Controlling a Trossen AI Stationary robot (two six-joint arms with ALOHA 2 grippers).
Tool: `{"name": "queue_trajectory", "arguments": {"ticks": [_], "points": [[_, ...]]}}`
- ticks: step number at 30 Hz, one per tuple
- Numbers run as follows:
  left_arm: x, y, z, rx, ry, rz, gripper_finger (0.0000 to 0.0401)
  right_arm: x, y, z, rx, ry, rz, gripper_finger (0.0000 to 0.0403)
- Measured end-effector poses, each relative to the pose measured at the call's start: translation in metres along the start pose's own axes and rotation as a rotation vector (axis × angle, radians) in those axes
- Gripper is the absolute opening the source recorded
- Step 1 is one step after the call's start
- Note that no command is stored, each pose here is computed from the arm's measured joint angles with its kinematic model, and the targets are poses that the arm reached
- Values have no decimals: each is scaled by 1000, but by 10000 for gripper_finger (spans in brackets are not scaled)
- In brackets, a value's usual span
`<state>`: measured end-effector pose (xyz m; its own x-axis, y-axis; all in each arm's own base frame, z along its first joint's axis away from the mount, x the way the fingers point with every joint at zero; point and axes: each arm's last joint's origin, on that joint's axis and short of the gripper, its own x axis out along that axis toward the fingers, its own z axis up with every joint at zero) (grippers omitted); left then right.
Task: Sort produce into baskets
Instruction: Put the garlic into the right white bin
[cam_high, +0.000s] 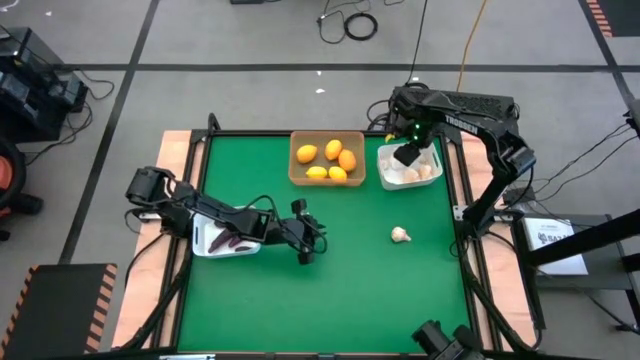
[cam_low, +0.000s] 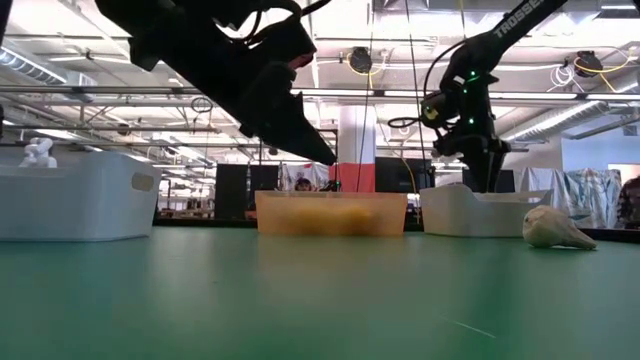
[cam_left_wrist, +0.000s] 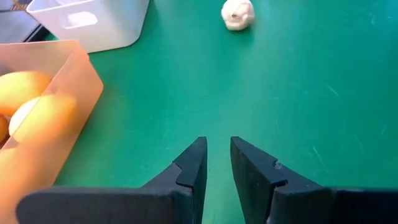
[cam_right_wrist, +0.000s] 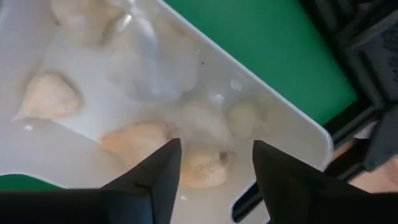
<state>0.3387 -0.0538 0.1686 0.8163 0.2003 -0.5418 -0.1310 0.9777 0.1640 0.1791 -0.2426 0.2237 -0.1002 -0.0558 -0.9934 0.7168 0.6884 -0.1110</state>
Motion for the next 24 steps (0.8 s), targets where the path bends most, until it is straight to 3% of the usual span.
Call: {"name": "queue_trajectory", "arguments": {"ticks": [5, 14, 19, 24], "points": [[1, -2, -4, 21, 27, -11, 100, 0, 0, -2, -2, 22, -17, 225], [3, -1, -6, 18, 34, 22, 217, -15, 8, -5, 57, 79, 20, 242], [1, 0, -7, 1, 56, 35, 228, -31, 34, -5, 39, 85, 86, 242], [-14, 6, -2, 3, 86, 83, 228, -45, 78, -13, -70, 46, 81, 242]]}}
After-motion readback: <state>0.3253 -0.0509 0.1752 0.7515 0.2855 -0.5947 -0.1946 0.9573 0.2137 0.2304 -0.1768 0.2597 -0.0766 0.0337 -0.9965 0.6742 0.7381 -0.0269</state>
